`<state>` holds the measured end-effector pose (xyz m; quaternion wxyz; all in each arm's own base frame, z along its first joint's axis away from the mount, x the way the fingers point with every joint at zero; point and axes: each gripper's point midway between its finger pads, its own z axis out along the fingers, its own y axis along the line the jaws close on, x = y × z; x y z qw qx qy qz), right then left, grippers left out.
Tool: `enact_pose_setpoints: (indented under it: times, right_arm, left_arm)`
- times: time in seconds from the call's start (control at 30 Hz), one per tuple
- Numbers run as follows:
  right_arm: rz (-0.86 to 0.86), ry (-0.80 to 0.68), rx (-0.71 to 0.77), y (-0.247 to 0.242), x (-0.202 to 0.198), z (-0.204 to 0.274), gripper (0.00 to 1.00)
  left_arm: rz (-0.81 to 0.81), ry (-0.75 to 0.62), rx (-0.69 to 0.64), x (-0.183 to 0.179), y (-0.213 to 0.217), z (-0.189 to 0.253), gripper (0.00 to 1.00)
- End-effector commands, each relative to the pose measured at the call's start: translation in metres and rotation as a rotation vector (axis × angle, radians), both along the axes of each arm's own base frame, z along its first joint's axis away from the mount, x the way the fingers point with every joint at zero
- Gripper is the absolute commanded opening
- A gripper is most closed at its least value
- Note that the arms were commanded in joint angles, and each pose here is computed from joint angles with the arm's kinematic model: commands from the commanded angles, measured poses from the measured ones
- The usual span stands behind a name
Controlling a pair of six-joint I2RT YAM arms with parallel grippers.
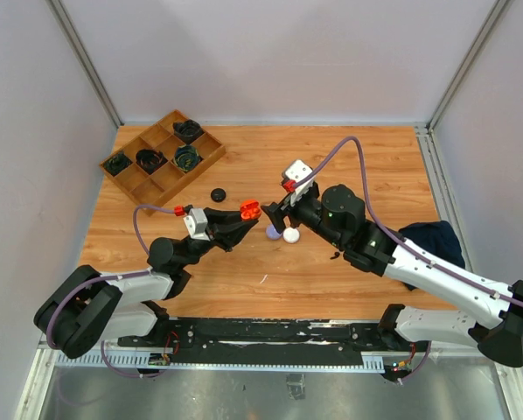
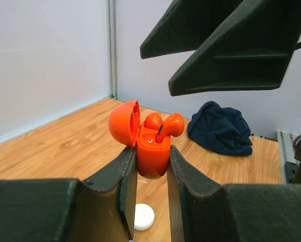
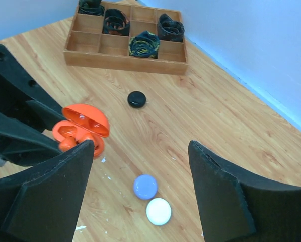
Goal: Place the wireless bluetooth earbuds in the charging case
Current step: Place the earbud in the charging case.
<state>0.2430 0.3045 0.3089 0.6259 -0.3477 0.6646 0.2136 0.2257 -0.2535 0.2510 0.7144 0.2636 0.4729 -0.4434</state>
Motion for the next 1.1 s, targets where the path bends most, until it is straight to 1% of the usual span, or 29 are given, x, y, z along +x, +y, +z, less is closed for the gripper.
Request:
enact_pose_setpoints:
  times: [0.0,0.3,0.57,0.83,1.07]
  right_arm:
    - [-0.044,-0.024,-0.04,-0.009,0.01,0.0,0.77]
    - [0.034,0.001,-0.062,0.002,0.001,-0.009,0.79]
    - [0.127,0.023,-0.034,0.014,-0.012,-0.005,0.81]
    - [0.166,0.046,-0.002,0.025,-0.016,-0.002,0.82]
    - [0.16,0.079,0.016,0.032,-0.013,-0.001,0.82]
  left_arm:
    - [-0.039,-0.064,-0.029,-0.013,-0.001,0.013,0.0]
    - [-0.035,-0.066,-0.038,-0.012,0.0,0.015,0.0]
    - [-0.029,-0.056,-0.035,-0.01,0.0,0.012,0.0]
    - [-0.036,-0.056,-0.025,-0.011,-0.001,0.01,0.0]
    - [-0.05,-0.058,-0.012,-0.013,-0.003,0.007,0.0]
